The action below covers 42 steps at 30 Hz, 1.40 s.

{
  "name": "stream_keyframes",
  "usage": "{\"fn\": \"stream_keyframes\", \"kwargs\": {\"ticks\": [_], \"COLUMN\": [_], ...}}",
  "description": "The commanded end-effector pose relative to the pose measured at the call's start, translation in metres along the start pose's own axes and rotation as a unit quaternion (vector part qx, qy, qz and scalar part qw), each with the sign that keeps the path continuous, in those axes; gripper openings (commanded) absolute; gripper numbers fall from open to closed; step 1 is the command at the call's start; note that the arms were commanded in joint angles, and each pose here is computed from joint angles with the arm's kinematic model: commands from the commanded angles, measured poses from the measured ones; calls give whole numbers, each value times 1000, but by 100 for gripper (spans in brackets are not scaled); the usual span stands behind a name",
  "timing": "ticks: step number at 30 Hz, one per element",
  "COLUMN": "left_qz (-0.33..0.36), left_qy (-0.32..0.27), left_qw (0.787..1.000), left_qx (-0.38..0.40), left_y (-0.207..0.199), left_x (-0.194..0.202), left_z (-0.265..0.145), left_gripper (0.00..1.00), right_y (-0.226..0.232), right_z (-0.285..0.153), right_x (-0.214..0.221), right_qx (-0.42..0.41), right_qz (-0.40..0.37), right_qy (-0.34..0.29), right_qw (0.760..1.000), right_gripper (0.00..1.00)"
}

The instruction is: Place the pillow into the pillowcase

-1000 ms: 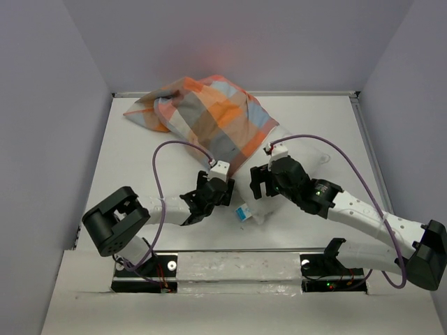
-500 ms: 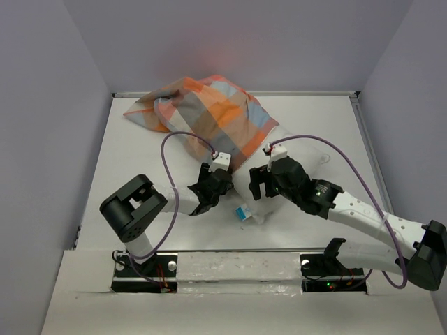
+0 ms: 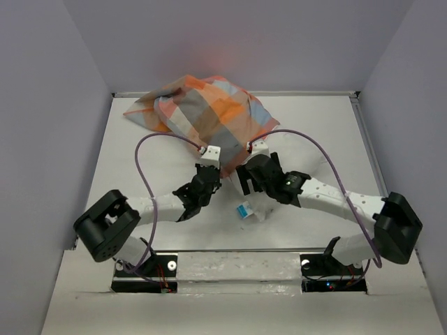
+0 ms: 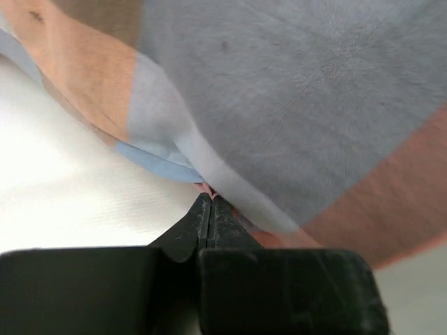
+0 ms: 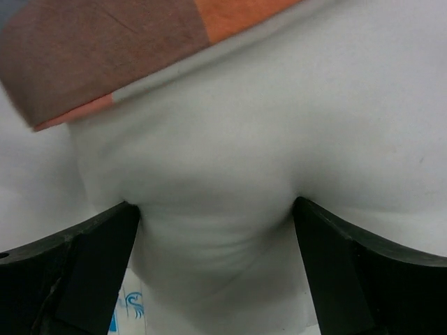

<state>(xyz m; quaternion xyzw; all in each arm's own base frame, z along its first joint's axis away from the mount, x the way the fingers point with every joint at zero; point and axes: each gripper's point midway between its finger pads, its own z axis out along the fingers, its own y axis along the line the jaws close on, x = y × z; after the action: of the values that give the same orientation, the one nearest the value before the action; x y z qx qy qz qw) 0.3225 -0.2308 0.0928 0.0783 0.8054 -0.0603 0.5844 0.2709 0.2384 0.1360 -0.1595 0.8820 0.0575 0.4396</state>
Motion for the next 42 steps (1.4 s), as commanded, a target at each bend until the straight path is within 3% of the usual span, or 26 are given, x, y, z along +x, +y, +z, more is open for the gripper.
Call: {"fn": "stream_keyframes", "kwargs": {"ticks": [1,3,4,5,7,8,10,12,14,16,18,20,22,24,25,28,30,33,34,38,41,42], "left_qz": [-109,-120,-128,-135,-155,-166,-173,-180,-184,-178,-194,-212,-223,-235,-241,-260,-273,-276,-272,-264,-233,-210], "left_qy": [-83,-83,-75,-72,-67,-77,-78,-100,-133,-133,-150,-168,-172,-189,-193,-233,-262,-283,-282,-308,-296,-284], "left_qw": [988,985,984,981,974,968,957,941,923,902,866,821,815,818,837,847,838,843,848,851,880,902], "left_qx": [69,92,97,120,153,172,218,269,310,371,435,502,506,490,451,400,392,365,357,334,289,248], "left_y": [-14,-17,-18,-23,-32,-36,-52,-73,-92,-121,-139,-152,-149,-136,-123,-87,-68,-47,-43,-30,-35,-33], "left_x": [-61,-63,-59,-59,-61,-73,-90,-129,-177,-195,-228,-252,-257,-270,-271,-301,-328,-355,-359,-407,-424,-420], "left_z": [-27,-36,-38,-45,-54,-61,-74,-95,-120,-153,-191,-229,-233,-232,-220,-231,-251,-266,-268,-287,-270,-253], "left_gripper": [0,0,0,0,0,0,0,0,0,0,0,0,0,0,0,0,0,0,0,0,0,0], "right_y": [-2,14,18,23,30,33,37,25,15,6,9,24,44,63,68,98,116,157,176,186,170,167], "right_z": [31,41,42,38,24,-1,-34,-84,-112,-119,-104,-49,-24,-23,-30,-83,-124,-186,-223,-279,-310,-317], "right_x": [-17,-27,-32,-47,-72,-105,-139,-182,-205,-216,-219,-208,-192,-167,-161,-148,-146,-130,-135,-144,-148,-149], "right_qx": [70,46,42,28,-6,-42,-92,-128,-140,-131,-113,-63,-82,-133,-151,-221,-265,-347,-413,-512,-549,-562], "right_qz": [6,18,31,58,90,127,162,215,255,281,287,271,269,274,268,215,178,131,117,121,170,180], "right_qy": [-22,-33,-41,-67,-108,-169,-231,-319,-368,-391,-388,-335,-302,-286,-285,-277,-271,-243,-236,-199,-189,-185], "right_qw": [997,998,998,996,990,976,955,914,883,867,869,900,911,908,908,910,908,896,872,827,796,786], "right_gripper": [94,65,16,0,0,0,0,0,0,0,0,0,0,0,0,0,0,0,0,0,0,0]}}
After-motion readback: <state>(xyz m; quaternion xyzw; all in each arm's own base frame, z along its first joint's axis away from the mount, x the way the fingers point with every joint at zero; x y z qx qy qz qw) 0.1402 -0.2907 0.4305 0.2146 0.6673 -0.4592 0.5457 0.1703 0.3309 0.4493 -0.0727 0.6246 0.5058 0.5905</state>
